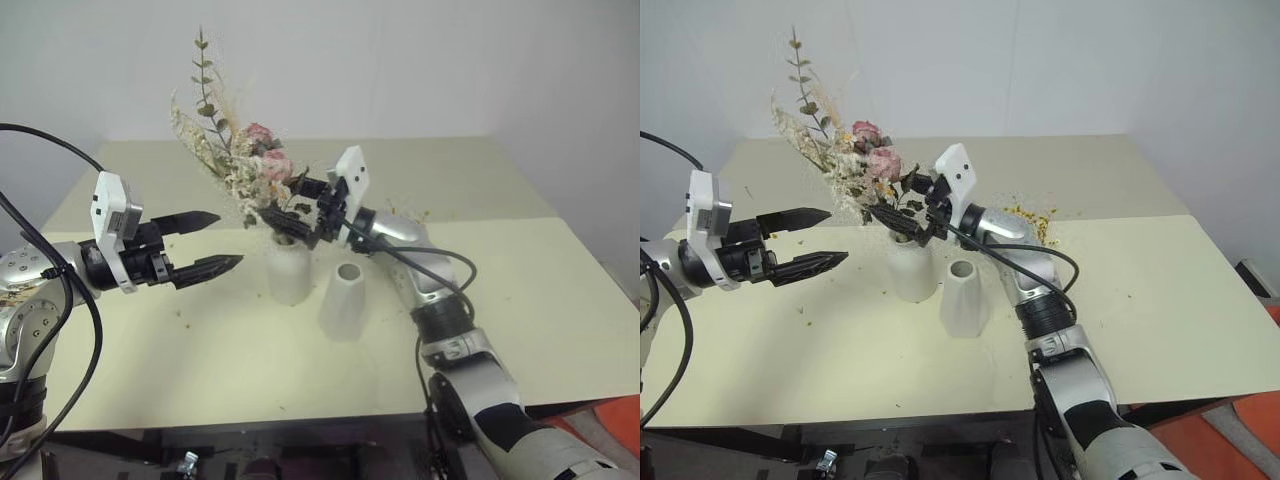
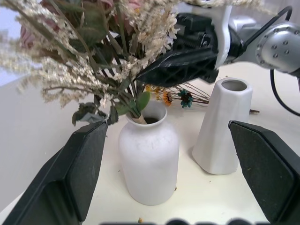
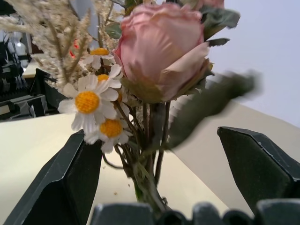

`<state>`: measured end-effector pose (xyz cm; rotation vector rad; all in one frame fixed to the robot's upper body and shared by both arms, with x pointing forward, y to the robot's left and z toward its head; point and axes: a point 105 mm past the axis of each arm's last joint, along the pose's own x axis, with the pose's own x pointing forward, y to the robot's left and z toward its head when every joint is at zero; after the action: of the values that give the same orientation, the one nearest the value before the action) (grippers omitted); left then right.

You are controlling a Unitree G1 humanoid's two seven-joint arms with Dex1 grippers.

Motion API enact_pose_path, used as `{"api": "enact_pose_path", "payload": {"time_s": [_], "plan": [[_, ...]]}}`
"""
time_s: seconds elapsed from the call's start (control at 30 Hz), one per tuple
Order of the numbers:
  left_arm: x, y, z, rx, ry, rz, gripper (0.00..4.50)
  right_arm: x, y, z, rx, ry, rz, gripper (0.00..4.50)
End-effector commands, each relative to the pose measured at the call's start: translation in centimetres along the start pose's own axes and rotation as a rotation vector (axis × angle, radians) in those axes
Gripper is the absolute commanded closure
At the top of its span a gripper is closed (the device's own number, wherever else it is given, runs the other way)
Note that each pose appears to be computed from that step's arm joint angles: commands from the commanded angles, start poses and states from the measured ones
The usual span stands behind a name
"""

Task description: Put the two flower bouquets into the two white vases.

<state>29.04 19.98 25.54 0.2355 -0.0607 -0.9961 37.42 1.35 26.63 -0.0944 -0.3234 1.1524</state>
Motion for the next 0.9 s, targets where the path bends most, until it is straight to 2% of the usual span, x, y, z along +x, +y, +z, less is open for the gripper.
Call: {"api": "enact_pose_path", "payload": {"time_s": [0.03,0.3,0.53,0.9], "plan": [[0.2,-0.1,0.9,0.041,-0.024,-0.018,0.0,-0.5,0.1,2.7,-0.058,-0.046,0.018,0.05],[0.8,-0.8,1.1,0.043,-0.027,-0.089,0.0,-4.5,-0.5,3.4,-0.133,0.067,-0.013,0.05],[1.2,-1.4,1.7,0.063,-0.012,-0.181,0.0,-8.4,0.1,4.5,-0.132,0.105,-0.019,0.05],[1.7,-3.0,2.8,0.057,0.012,-0.392,0.0,-16.6,-0.8,2.8,-0.05,0.336,-0.189,0.05]]}}
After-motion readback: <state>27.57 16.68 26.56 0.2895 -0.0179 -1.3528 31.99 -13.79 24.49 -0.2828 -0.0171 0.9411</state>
